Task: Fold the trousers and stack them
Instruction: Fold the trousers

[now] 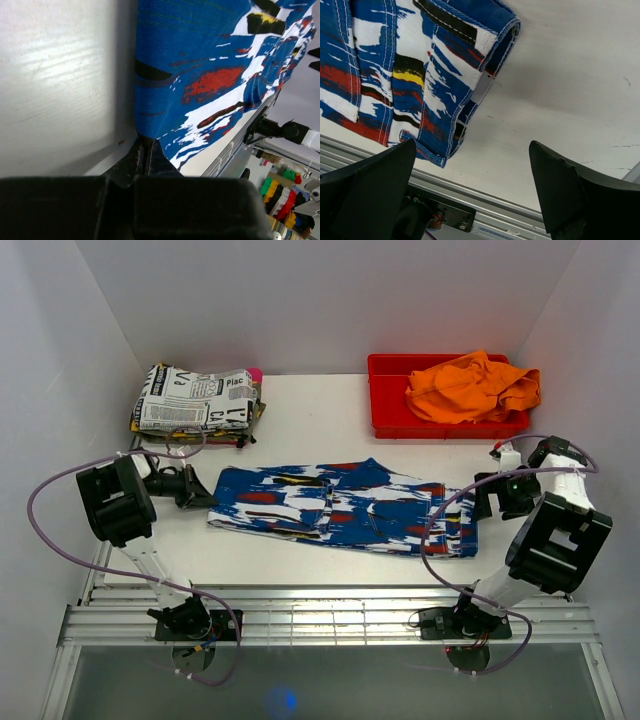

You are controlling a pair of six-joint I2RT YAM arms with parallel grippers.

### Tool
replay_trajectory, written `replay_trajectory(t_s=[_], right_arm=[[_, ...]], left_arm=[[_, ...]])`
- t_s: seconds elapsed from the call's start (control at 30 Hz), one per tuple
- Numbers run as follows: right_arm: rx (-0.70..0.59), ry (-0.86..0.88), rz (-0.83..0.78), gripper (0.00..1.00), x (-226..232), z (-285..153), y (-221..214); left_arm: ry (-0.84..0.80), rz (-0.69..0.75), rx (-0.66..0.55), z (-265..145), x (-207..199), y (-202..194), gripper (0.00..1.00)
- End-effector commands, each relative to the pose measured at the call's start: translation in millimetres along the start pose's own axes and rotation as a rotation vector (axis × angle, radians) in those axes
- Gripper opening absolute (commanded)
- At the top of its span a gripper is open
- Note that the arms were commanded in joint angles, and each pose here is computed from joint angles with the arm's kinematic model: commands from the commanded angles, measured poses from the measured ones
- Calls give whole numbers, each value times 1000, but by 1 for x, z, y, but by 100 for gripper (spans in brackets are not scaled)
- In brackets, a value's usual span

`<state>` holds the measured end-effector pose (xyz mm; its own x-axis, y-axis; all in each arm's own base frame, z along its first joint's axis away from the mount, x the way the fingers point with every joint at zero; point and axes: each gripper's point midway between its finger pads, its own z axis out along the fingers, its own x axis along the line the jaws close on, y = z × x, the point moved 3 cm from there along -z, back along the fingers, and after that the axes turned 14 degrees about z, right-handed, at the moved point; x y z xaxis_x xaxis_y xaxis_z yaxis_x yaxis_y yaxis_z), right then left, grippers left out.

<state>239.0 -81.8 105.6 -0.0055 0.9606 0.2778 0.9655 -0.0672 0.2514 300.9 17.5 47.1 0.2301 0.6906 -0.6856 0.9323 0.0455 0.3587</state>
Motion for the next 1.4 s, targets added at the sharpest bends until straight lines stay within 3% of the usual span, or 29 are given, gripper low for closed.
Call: replay_trajectory(t_s=[0.0, 0.17, 0.43, 0.57, 0.73, 1.0, 1.1, 1.37], right_arm=[[23, 86, 26, 100, 4, -7, 2], [43, 173, 102, 94, 9, -2, 13], [65, 349, 274, 89, 31, 20, 15], [89, 447, 309, 83, 52, 32, 18], [138, 495, 275, 83, 91, 52, 12], [224, 514, 239, 83, 124, 89, 4], [256, 531, 227, 73, 132, 100, 4], [291, 551, 201, 9, 144, 113, -2]], left_arm=[[-22, 59, -91, -14, -10, 28, 0], [103, 65, -156, -64, -14, 44, 0], [273, 215, -237, -122, -64, 85, 0], [332, 230, -238, -122, -93, 96, 0], [367, 303, -254, -111, -138, 110, 0], [292, 345, -228, -76, -199, 111, 0], [245, 361, -181, -55, -222, 103, 0], [226, 438, -65, 22, -268, 75, 0]])
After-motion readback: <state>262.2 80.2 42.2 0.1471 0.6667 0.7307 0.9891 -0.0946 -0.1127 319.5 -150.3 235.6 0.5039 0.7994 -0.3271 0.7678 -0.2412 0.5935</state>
